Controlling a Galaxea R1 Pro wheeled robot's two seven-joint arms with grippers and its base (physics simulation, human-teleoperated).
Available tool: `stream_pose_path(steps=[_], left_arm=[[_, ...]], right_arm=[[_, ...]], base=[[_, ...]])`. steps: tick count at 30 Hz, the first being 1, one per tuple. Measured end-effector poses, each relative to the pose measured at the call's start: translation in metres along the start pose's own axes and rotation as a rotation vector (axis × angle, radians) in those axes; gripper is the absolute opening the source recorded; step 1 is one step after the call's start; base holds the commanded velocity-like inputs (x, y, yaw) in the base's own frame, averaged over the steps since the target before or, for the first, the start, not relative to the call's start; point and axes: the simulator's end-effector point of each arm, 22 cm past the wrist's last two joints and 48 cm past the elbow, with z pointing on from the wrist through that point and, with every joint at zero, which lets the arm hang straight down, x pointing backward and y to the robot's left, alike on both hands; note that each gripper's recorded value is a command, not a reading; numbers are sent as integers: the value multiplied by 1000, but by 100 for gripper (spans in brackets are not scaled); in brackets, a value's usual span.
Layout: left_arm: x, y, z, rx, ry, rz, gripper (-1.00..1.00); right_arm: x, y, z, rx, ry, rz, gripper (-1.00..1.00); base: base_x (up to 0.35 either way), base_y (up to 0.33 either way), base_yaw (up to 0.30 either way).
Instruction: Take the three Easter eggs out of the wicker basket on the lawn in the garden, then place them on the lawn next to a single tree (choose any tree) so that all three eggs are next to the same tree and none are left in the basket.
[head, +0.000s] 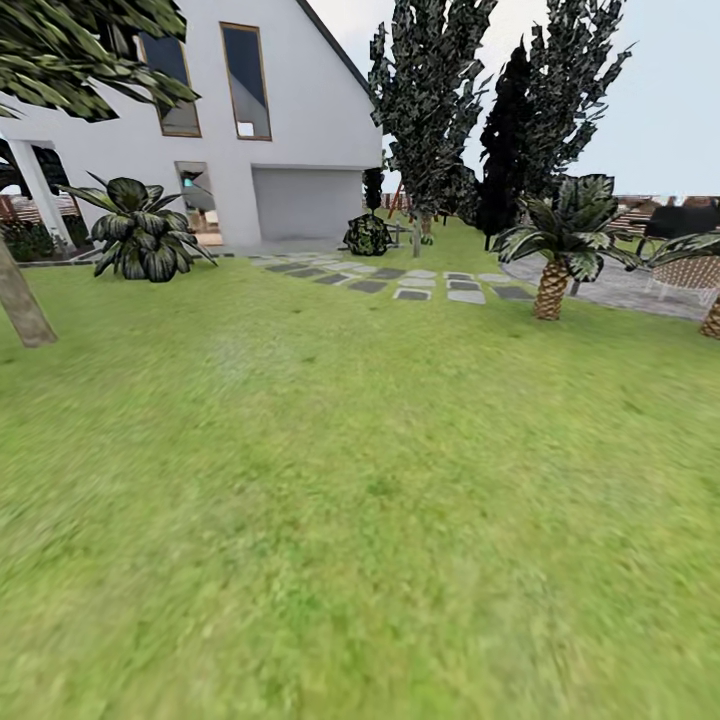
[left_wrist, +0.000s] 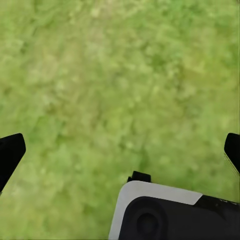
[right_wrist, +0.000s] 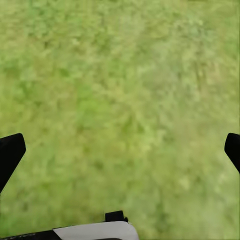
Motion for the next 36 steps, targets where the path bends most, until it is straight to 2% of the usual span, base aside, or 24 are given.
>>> stream_pose_path(steps=[36], left_arm=[[0, 0, 0, 0, 0, 0, 100]], right_arm=[[0, 0, 0, -1, 0, -1, 100]], base=[[339, 0, 0]])
